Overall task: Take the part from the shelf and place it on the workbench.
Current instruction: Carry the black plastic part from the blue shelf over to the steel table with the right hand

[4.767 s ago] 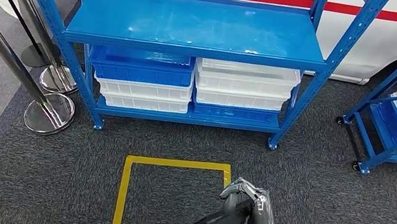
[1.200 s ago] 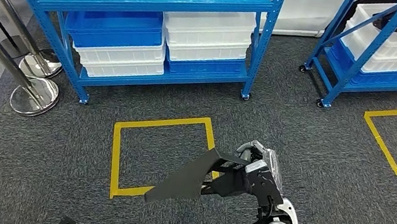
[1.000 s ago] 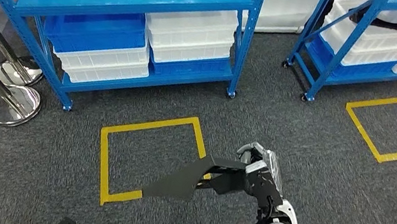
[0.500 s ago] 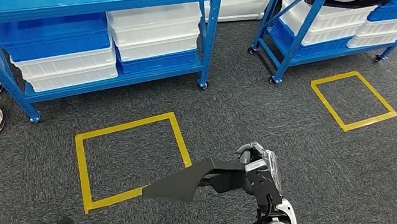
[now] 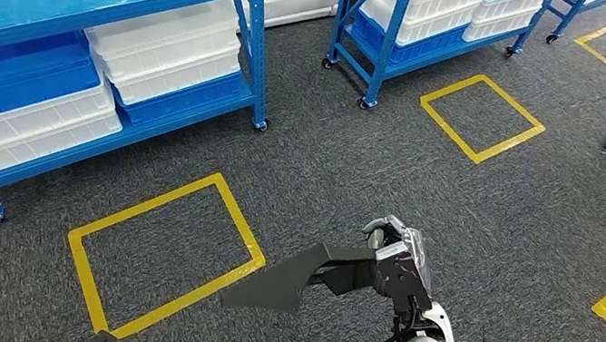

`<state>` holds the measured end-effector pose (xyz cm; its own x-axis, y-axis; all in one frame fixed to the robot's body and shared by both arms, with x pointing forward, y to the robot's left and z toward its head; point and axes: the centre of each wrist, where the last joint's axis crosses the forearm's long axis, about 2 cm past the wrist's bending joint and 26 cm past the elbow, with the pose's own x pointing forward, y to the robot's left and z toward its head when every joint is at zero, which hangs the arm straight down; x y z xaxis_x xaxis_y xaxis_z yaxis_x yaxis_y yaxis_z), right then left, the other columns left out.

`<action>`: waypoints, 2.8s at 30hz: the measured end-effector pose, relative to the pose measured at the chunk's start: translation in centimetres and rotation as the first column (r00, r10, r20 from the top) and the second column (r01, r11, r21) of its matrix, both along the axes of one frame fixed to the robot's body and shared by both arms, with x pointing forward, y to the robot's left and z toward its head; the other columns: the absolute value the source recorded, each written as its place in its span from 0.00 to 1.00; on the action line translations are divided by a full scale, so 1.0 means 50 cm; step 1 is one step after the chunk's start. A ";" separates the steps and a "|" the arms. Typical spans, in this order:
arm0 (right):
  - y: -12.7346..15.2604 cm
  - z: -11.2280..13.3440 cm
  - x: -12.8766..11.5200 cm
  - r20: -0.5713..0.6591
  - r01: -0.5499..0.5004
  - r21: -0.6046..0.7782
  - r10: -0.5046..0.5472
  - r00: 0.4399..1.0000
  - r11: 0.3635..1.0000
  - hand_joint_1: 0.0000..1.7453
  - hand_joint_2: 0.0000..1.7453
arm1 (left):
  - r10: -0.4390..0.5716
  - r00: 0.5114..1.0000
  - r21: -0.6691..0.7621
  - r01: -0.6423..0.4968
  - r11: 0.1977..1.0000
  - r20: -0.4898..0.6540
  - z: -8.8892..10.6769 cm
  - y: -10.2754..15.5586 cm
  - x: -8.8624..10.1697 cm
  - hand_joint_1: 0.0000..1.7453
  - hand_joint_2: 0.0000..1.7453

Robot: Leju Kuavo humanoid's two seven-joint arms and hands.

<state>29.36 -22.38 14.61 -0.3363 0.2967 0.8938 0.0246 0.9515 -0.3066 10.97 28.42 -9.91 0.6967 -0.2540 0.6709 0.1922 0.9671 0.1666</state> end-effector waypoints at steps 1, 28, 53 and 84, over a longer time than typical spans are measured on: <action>0.000 0.000 0.000 -0.001 0.000 0.000 0.000 1.000 1.000 1.00 1.00 | 0.000 1.000 0.001 0.000 1.000 0.000 0.000 0.001 0.000 0.00 0.00; 0.000 -0.002 0.000 -0.004 0.001 0.001 -0.001 1.000 1.000 1.00 1.00 | -0.001 1.000 -0.001 0.001 1.000 -0.001 0.000 -0.001 -0.002 0.00 0.00; -0.001 0.000 0.002 -0.002 0.003 0.001 -0.003 1.000 1.000 1.00 1.00 | -0.001 1.000 -0.002 0.001 1.000 0.003 0.001 -0.003 0.003 0.00 0.00; -0.042 -0.015 -0.134 0.088 0.052 0.096 -0.061 0.994 0.994 1.00 1.00 | 0.010 0.994 -0.030 -0.007 1.000 0.109 0.005 -0.017 0.017 0.00 0.00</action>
